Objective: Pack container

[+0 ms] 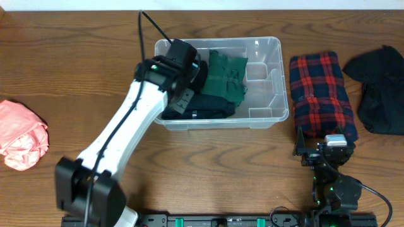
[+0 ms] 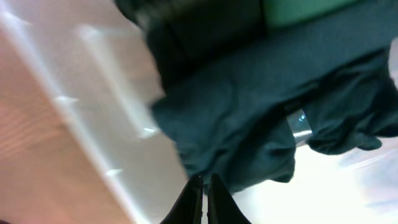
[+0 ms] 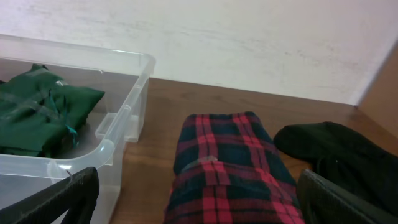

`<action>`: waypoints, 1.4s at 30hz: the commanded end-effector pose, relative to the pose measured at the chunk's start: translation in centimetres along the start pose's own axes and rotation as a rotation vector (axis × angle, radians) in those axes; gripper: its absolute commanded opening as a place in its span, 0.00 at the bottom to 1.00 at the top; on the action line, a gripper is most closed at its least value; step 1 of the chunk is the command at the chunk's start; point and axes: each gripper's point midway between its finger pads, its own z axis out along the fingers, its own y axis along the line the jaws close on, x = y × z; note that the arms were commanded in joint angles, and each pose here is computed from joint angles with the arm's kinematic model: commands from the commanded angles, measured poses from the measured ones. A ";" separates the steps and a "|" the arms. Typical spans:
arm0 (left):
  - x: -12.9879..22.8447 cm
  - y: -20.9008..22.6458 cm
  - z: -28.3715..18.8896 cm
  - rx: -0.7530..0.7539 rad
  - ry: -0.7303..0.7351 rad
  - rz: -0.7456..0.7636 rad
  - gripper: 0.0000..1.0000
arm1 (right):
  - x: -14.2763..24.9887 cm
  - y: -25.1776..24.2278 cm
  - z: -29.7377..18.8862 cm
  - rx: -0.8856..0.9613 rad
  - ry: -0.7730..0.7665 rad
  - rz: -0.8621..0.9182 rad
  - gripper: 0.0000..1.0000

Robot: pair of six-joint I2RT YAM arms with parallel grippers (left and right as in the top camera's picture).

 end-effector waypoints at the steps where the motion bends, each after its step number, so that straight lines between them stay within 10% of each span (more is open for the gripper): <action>1: 1.3 -1.2 2.3 0.050 0.104 -0.058 0.06 | 0.1 0.2 0.0 -0.007 0.001 -0.015 0.99; 20: 1.4 -2.1 8.6 0.048 0.181 -0.109 0.05 | 0.1 0.2 0.0 -0.008 0.001 -0.015 0.99; 42: -12.3 -0.1 2.2 0.039 -0.289 -0.161 0.06 | 0.1 0.2 0.0 -0.007 0.001 -0.015 0.99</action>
